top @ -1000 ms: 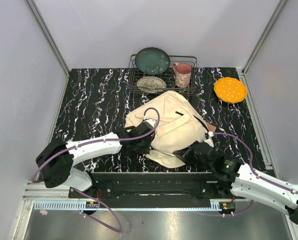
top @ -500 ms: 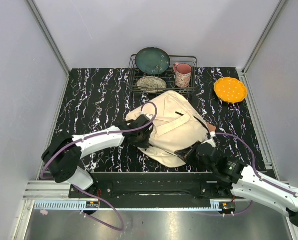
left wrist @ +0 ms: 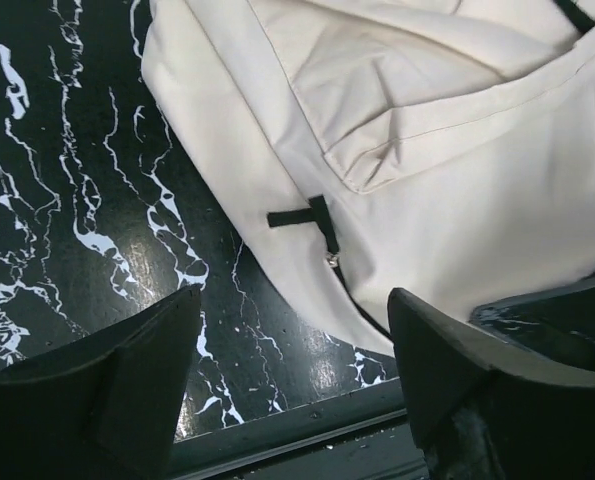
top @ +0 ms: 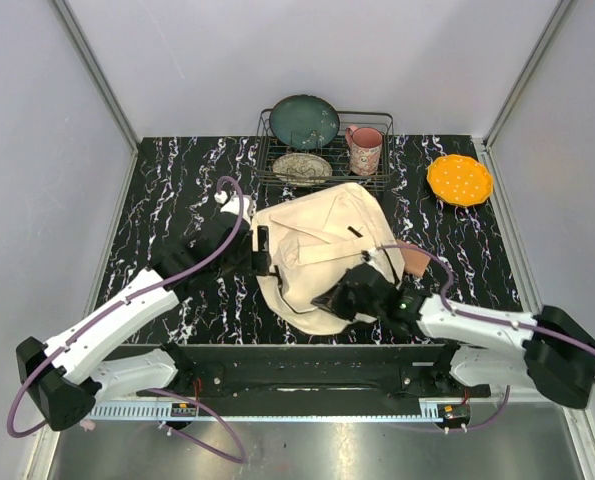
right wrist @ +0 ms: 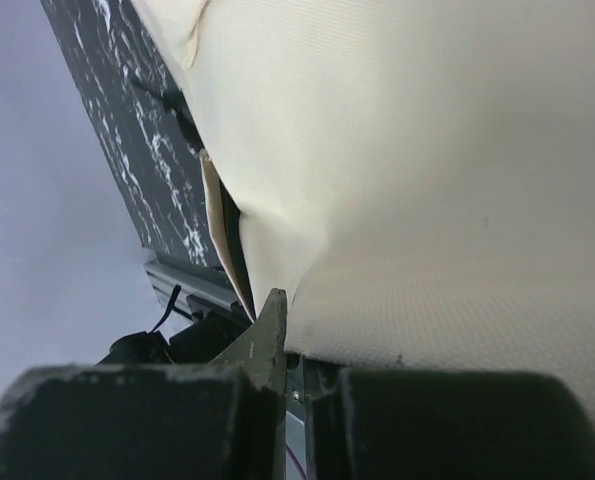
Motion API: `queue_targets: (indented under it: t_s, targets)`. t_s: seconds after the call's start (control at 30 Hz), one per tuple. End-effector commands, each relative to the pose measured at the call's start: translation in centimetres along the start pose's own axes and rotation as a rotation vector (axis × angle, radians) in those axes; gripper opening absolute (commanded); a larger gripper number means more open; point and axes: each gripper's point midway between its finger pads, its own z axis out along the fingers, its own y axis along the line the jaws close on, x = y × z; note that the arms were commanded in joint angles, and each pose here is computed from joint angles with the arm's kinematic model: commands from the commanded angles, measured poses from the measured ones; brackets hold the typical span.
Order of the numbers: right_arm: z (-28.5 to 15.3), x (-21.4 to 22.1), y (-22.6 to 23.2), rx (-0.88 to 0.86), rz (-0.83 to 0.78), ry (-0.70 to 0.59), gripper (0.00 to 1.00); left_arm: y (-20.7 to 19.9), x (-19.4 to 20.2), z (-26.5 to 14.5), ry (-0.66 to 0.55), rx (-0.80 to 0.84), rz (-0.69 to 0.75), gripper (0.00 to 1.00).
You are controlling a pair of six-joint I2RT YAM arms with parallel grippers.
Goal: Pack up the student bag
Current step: Zip the student bag at the center of the board, then unzip the student bag at the center of the board.
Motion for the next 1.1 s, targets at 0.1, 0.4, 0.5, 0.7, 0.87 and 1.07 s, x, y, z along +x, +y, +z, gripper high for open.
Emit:
queue_targets:
  t_s: [0.1,0.4,0.5,0.7,0.87,1.07]
  targets:
    - [2.1,3.5,8.8,-0.199,-0.155,0.173,0.37,1.1,-2.0,-1.5,-0.065,-0.062,0.003,0.83]
    - [-8.9,-7.1,7.2,-0.045,-0.310,-0.327,0.84,-0.6,-6.1,-1.6,-0.141,-0.046,0.047,0.93]
    - [-11.1,-11.8,4.1,0.073,-0.269,-0.470,0.83,-3.0,-8.0,-0.7,-0.154,0.024,0.064,0.94]
    - [-10.0,-18.1,0.4,0.188,-0.171,-0.466,0.77,-8.0,-10.5,3.2,-0.104,0.132,0.119,0.94]
    - [-6.7,-20.2,1.1,0.136,-0.164,-0.338,0.71,-12.4,-11.1,6.9,-0.044,0.264,0.148,0.94]
    - [-3.4,-22.0,0.2,0.119,-0.110,-0.258,0.67,-15.9,-10.7,10.3,0.044,0.372,0.182,0.94]
